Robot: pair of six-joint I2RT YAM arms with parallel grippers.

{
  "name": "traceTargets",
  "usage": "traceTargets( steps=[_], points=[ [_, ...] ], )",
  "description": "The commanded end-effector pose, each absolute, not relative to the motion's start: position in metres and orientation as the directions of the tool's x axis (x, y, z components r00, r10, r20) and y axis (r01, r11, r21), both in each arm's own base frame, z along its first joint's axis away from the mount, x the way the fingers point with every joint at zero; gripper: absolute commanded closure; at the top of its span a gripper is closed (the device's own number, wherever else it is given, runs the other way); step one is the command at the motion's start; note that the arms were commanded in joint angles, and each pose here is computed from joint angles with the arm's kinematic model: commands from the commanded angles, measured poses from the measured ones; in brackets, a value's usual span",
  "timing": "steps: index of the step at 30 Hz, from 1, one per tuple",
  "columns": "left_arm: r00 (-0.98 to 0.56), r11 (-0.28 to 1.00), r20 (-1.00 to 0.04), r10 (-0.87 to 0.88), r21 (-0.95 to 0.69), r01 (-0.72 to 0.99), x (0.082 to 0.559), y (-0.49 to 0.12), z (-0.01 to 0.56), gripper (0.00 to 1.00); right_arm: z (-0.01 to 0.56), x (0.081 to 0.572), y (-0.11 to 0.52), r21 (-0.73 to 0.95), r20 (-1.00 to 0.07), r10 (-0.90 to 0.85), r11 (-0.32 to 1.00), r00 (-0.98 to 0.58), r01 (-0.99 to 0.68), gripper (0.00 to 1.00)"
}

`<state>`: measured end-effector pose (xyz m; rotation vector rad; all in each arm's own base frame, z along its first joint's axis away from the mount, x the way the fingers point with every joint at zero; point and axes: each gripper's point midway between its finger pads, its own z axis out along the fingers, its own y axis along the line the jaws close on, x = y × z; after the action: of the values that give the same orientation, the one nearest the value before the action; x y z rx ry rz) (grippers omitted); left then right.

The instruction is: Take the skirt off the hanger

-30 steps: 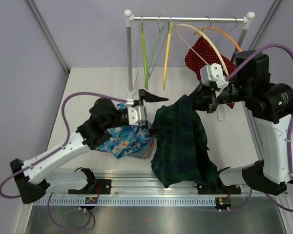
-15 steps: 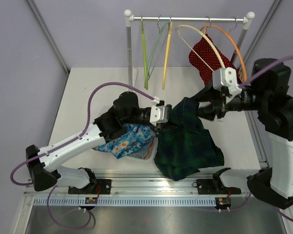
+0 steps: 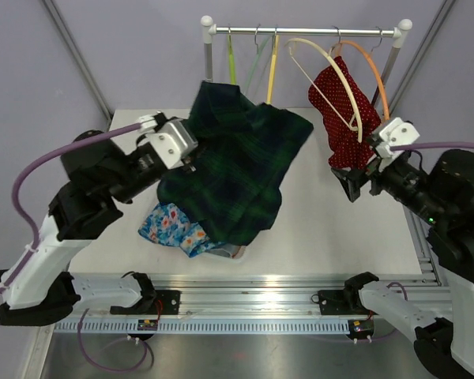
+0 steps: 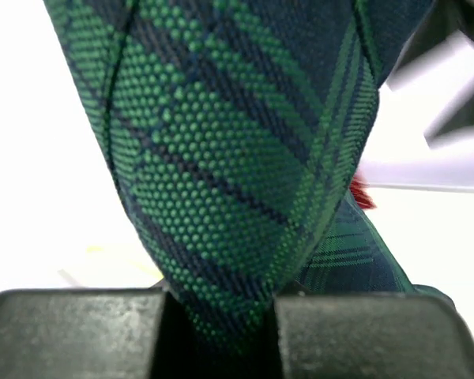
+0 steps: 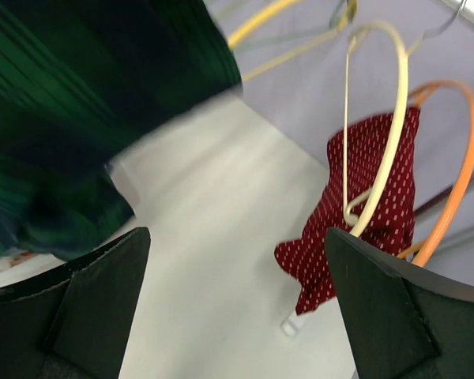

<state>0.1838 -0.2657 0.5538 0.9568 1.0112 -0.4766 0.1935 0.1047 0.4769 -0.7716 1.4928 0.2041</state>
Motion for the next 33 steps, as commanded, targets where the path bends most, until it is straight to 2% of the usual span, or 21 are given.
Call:
traceTargets(
  steps=[1,3,8,12,15,20,24,33],
  points=[
    [0.537,0.675,-0.828,0.16,0.489,0.553,0.194,-0.213,0.585,1.0,0.437,0.231,0.085,-0.294,-0.94,-0.341,0.846,-0.028,-0.445,0.01],
    [0.527,0.699,-0.829,0.187,0.489,0.522,0.196,-0.2,0.578,1.0,0.424,0.234,0.082,-0.278,-0.942,-0.332,0.855,-0.05,-0.437,0.0],
    [0.431,0.713,-0.855,0.288,0.492,0.5,0.21,-0.185,0.505,1.0,0.387,0.242,0.08,-0.24,-0.939,-0.322,0.865,-0.121,-0.44,0.0],
    [0.344,0.765,-0.891,0.296,0.437,0.473,0.224,-0.161,0.458,1.0,0.375,0.244,0.077,-0.222,-0.938,-0.314,0.87,-0.146,-0.441,0.0],
    [0.297,0.761,-0.916,0.269,0.391,0.518,0.226,-0.159,0.425,1.0,0.364,0.244,0.077,-0.206,-0.938,-0.306,0.872,-0.166,-0.444,0.01],
    [0.11,0.714,-0.98,0.169,0.198,0.672,0.228,-0.187,0.359,1.0,0.34,0.246,0.079,-0.171,-0.933,-0.295,0.867,-0.206,-0.469,0.0],
    [-0.095,0.687,-0.991,0.097,-0.002,0.727,0.228,-0.21,0.309,1.0,0.327,0.247,0.078,-0.161,-0.93,-0.293,0.867,-0.223,-0.471,0.01],
    [-0.451,0.651,-0.881,0.14,-0.261,0.712,0.226,-0.232,0.204,1.0,0.308,0.248,0.079,-0.124,-0.926,-0.276,0.866,-0.258,-0.484,0.01]
  ],
)
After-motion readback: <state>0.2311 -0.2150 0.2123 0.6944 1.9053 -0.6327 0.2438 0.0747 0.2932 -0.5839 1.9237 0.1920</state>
